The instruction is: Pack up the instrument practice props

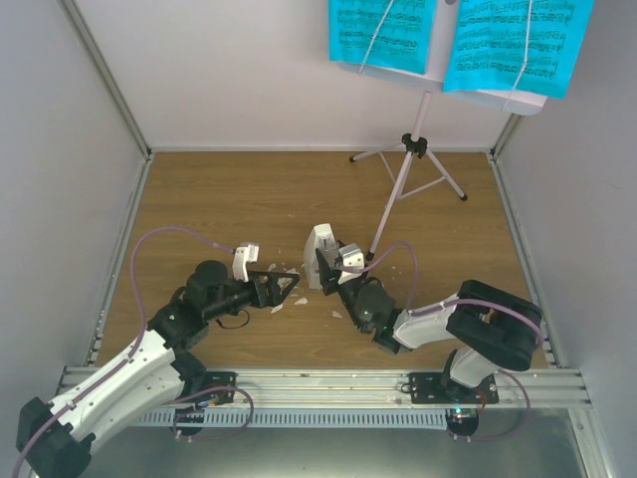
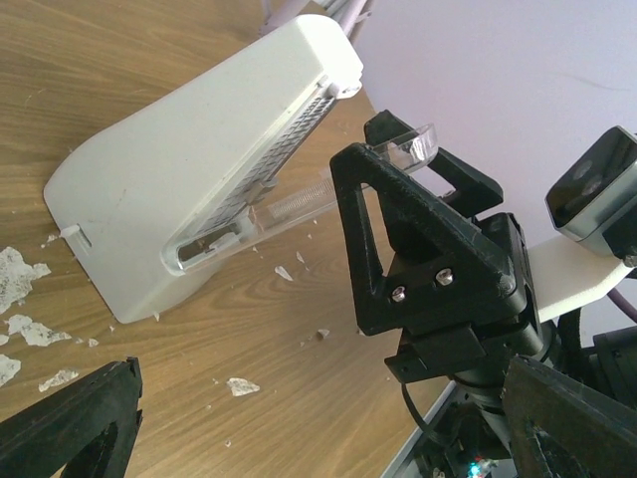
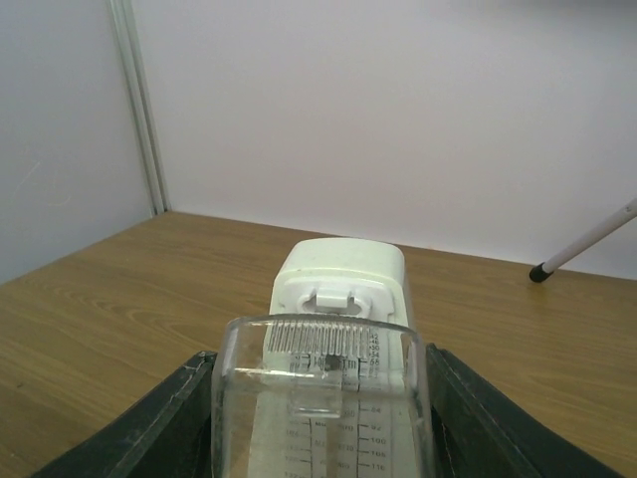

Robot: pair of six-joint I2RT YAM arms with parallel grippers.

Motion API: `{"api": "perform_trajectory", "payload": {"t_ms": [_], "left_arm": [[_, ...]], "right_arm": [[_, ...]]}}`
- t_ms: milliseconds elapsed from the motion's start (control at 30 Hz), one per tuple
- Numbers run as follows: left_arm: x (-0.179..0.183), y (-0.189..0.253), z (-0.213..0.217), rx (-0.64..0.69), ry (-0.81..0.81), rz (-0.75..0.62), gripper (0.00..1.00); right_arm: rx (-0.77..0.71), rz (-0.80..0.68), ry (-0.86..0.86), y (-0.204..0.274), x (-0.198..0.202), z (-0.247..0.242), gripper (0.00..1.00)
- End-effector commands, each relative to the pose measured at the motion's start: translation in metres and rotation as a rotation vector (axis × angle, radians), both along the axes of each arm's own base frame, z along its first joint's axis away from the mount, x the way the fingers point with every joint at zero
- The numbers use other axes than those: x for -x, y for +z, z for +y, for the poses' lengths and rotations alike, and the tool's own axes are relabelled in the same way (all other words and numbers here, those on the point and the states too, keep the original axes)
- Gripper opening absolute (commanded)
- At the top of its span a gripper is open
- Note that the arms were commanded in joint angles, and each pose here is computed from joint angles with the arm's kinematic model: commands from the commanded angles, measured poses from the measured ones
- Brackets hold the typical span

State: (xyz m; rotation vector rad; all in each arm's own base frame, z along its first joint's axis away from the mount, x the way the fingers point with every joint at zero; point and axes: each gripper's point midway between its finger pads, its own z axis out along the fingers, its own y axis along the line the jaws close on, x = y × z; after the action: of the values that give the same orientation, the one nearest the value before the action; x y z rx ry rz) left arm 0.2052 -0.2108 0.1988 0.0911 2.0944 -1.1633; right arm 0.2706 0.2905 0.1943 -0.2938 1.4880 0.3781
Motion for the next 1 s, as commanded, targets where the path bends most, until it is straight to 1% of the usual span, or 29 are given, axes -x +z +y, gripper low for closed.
{"api": "perform_trajectory", "payload": {"t_ms": [0, 533, 967], "left_arm": [[-0.003, 0.015, 0.0, 0.02, 0.0, -0.048, 0.99], [-0.004, 0.016, 0.0, 0.015, -0.001, -0.049, 0.99], [-0.005, 0.013, 0.0, 0.011, -0.001, -0.045, 0.99]], "right_arm": [[-0.028, -0.04, -0.016, 0.008, 0.001, -0.004, 0.45], [-0.029, -0.02, 0.024, -0.001, -0.002, -0.001, 0.45], [-0.032, -0.015, 0.013, 0.001, -0.007, 0.005, 0.45]]}}
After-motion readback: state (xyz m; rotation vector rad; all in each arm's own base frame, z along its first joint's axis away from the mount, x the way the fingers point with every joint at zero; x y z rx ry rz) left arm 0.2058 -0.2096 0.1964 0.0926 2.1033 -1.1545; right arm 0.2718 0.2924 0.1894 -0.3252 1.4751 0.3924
